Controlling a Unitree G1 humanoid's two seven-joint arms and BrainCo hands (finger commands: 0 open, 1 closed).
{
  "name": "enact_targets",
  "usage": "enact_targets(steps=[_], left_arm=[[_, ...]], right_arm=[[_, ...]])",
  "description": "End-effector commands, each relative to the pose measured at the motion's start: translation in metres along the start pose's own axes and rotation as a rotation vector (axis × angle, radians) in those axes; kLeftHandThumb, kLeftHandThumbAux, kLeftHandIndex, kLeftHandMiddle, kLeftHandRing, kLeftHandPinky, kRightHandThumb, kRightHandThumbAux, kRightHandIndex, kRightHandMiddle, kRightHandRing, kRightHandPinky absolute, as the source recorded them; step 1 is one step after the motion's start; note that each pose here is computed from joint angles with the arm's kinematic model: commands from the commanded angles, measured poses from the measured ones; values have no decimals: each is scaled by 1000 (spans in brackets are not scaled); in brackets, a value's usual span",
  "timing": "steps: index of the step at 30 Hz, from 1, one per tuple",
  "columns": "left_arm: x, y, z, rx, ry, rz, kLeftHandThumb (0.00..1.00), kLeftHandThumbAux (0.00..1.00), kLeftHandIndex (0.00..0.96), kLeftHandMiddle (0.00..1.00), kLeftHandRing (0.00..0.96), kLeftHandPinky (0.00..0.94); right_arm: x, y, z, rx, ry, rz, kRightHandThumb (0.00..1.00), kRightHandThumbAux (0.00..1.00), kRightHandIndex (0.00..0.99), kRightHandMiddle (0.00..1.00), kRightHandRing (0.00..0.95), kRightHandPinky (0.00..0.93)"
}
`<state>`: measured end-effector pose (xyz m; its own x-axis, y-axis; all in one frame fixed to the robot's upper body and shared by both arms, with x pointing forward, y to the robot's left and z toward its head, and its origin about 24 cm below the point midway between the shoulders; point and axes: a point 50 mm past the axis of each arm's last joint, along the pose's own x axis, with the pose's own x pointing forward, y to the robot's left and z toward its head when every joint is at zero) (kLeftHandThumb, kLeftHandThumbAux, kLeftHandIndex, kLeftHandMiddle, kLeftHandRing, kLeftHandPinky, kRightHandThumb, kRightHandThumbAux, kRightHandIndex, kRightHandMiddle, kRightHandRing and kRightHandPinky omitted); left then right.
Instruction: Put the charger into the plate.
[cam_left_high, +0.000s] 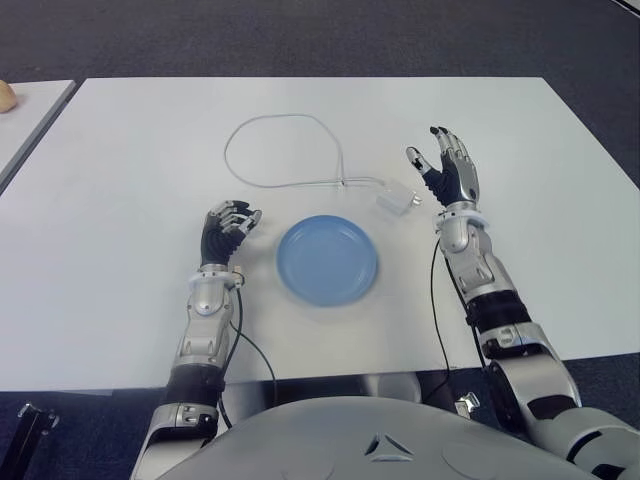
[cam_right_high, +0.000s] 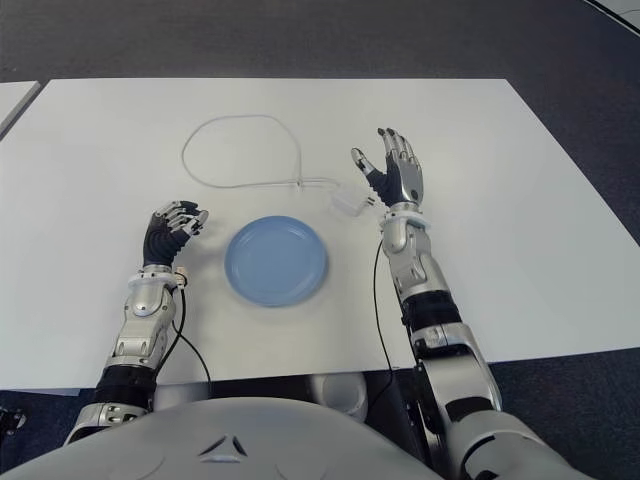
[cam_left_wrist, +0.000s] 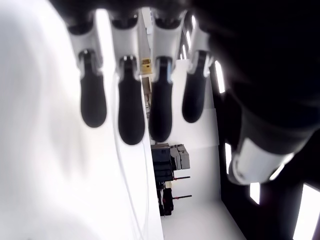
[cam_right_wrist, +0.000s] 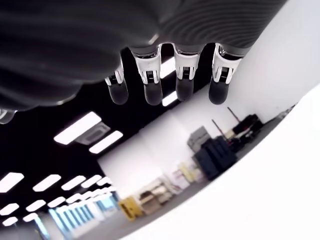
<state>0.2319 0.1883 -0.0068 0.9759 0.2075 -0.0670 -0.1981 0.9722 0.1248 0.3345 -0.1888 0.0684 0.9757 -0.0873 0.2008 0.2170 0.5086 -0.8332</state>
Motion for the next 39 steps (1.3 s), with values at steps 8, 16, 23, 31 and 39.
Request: enact_targets(steps=[8, 16, 23, 31, 39], left_arm=[[-3, 2, 2, 8, 17, 10, 832, 680, 400, 493, 597, 588], [-3, 4, 3, 23, 27, 10, 832, 680, 399, 494, 596, 572], [-3, 4, 4, 31, 35, 0, 833, 680, 404, 486, 585, 563], [-2, 4, 4, 27, 37, -4, 833, 680, 405, 488, 586, 570], [-2, 4, 4, 24, 17, 4, 832, 680, 395, 508, 620, 603]], right_arm=[[22, 14, -20, -192, 90, 149, 602, 129, 0, 0, 0, 0], [26, 25, -19, -277, 101, 282, 589, 140, 0, 0, 0, 0], [27, 35, -10, -359, 77, 388, 571, 145, 0, 0, 0, 0], [21, 46, -8, -430, 57, 465, 553, 129, 0, 0, 0, 0], [11, 57, -12, -486, 43, 528, 527, 113, 0, 0, 0, 0]])
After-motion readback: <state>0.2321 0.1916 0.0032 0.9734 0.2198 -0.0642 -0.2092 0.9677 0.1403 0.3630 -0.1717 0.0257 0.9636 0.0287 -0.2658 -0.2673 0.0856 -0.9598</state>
